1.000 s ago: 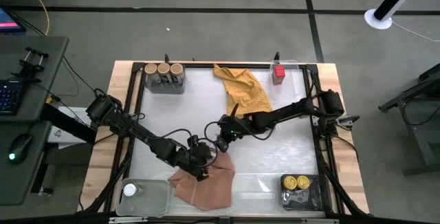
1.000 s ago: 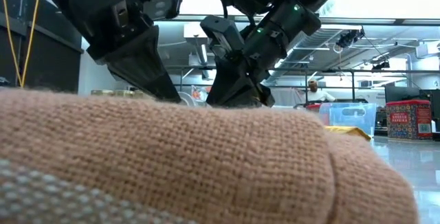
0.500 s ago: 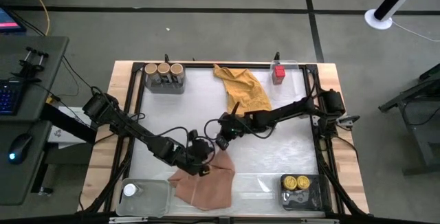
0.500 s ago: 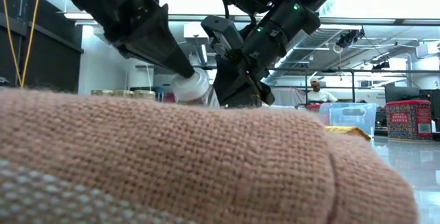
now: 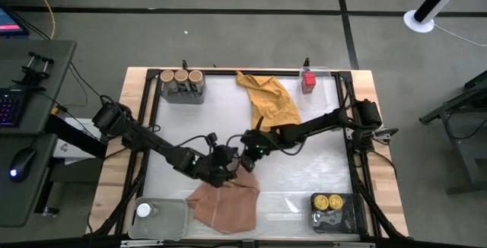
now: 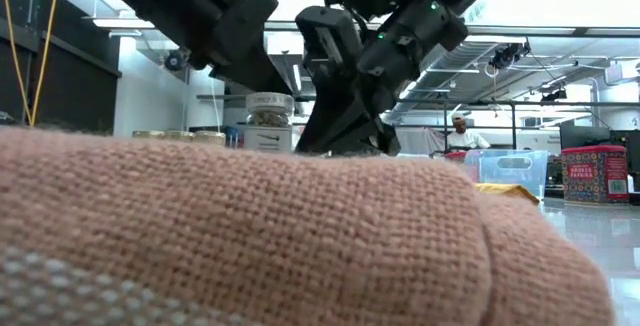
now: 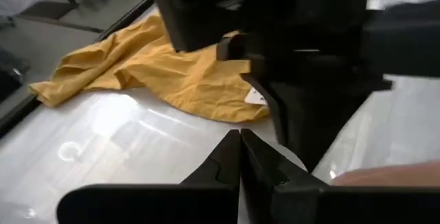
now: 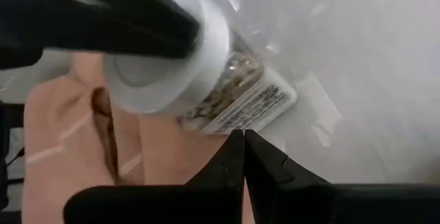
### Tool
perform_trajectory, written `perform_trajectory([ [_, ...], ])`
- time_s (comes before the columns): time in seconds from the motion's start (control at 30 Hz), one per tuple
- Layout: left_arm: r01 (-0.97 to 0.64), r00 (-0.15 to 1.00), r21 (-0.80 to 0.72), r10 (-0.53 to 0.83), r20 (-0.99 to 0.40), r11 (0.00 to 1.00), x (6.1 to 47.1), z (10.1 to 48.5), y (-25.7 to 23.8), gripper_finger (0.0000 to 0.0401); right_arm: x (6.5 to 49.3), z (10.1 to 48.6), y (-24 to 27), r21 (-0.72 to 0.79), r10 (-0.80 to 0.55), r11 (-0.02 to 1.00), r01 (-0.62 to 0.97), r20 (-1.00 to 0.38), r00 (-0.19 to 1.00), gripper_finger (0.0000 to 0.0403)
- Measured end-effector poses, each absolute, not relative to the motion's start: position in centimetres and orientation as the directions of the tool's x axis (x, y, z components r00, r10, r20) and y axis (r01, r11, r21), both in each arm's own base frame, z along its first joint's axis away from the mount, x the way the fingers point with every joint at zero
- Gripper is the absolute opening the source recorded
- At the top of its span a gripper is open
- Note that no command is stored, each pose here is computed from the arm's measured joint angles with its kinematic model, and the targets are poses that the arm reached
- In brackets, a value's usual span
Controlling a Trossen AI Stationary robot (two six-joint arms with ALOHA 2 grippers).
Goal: Sort spices by type
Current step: Put the white seasoning bottle into the gray bin
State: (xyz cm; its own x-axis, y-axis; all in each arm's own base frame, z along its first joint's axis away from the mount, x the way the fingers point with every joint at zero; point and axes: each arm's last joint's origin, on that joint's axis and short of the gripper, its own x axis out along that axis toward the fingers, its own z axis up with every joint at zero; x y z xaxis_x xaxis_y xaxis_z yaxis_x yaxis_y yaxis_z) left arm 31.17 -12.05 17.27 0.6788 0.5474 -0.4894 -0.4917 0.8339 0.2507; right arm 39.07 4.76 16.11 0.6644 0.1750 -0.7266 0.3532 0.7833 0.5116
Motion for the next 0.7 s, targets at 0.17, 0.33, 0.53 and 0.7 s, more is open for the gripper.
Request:
perform_trajectory([
  [0.17, -0.497, 0.679, 0.240, 0.546, -0.490, 0.834, 31.2, 17.4, -12.0, 0.0000, 39.1, 16.1, 4.6, 0.500, 0.171, 0.793, 0.347, -0.730, 0.662, 0.0000],
  [0.33, -0.466, 0.688, 0.273, 0.539, -0.486, 0.842, 30.6, 18.7, -11.7, 0.0000, 38.7, 16.9, 4.0, 0.463, 0.138, 0.817, 0.344, -0.737, 0.662, 0.0000],
  [0.53, -0.462, 0.729, 0.271, 0.536, -0.426, 0.844, 29.2, 22.7, -10.9, 0.0000, 37.4, 19.4, 2.7, 0.387, 0.055, 0.847, 0.364, -0.746, 0.664, 0.0000],
  [0.7, -0.425, 0.822, 0.063, 0.415, -0.390, 0.903, 27.2, 27.4, -9.9, 0.0013, 35.5, 22.4, 2.0, 0.330, -0.023, 0.854, 0.403, -0.749, 0.662, 0.0000],
])
